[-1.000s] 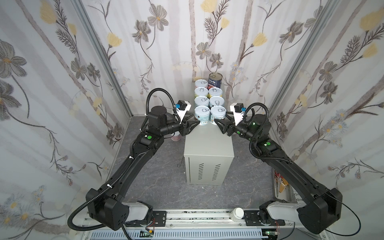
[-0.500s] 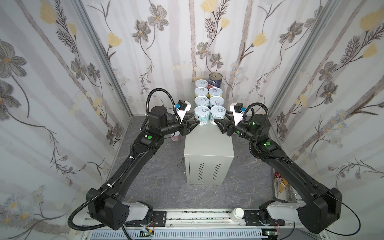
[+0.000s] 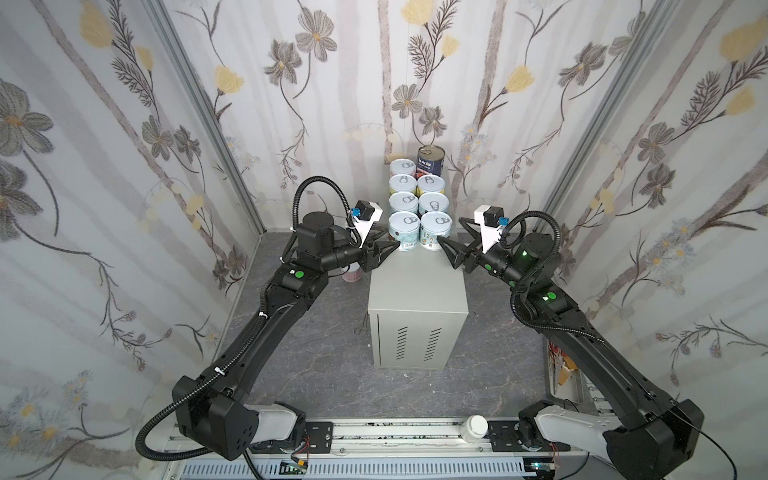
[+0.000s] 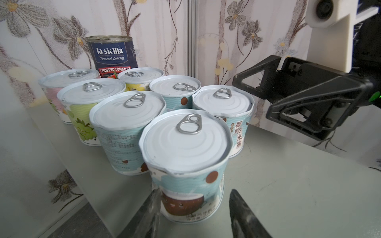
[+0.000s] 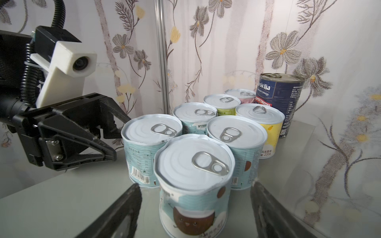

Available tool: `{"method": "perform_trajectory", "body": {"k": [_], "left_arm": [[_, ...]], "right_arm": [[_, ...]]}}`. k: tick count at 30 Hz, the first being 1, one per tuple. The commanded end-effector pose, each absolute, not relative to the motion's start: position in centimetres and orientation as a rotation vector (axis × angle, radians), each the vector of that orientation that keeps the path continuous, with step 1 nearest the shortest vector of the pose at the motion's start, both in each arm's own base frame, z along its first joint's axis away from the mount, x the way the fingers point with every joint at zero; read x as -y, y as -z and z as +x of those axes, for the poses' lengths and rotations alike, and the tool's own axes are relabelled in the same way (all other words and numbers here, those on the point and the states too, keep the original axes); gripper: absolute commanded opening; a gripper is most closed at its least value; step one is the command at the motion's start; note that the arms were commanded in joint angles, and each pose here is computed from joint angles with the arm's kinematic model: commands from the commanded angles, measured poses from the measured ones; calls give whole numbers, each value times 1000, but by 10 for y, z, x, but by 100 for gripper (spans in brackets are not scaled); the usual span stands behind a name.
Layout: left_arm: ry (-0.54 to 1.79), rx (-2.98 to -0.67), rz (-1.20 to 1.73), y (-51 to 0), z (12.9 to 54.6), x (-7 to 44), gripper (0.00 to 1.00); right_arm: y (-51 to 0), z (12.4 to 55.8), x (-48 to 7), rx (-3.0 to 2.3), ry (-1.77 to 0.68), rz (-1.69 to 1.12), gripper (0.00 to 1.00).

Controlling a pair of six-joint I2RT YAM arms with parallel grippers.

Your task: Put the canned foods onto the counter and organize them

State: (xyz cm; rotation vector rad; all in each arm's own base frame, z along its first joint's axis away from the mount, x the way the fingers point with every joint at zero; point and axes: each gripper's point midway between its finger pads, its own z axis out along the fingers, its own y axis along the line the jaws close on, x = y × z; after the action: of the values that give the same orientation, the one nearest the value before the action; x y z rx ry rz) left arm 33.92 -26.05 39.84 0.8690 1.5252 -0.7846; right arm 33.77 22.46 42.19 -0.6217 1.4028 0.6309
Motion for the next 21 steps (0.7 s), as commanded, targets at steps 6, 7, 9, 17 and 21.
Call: {"method": "perform_trajectory", "body": {"k": [6, 7, 9, 17, 21], "left_arm": [[788, -1481, 889, -406, 334, 262, 50], [789, -1480, 889, -406, 333, 261, 50], [787, -1477, 889, -406, 333, 261, 50], [765, -1479, 884, -406, 331, 258, 51], [731, -1480, 868, -408, 331, 252, 52]], "right_arm": [[-433, 347, -215, -1367, -577, -581, 85], [-433, 347, -215, -1366, -580, -578, 85], [-433, 346, -215, -1363, -584, -576, 85], [-432, 346, -215, -1371, -588, -573, 85], [-436, 345, -213, -1363, -578, -570, 85]]}}
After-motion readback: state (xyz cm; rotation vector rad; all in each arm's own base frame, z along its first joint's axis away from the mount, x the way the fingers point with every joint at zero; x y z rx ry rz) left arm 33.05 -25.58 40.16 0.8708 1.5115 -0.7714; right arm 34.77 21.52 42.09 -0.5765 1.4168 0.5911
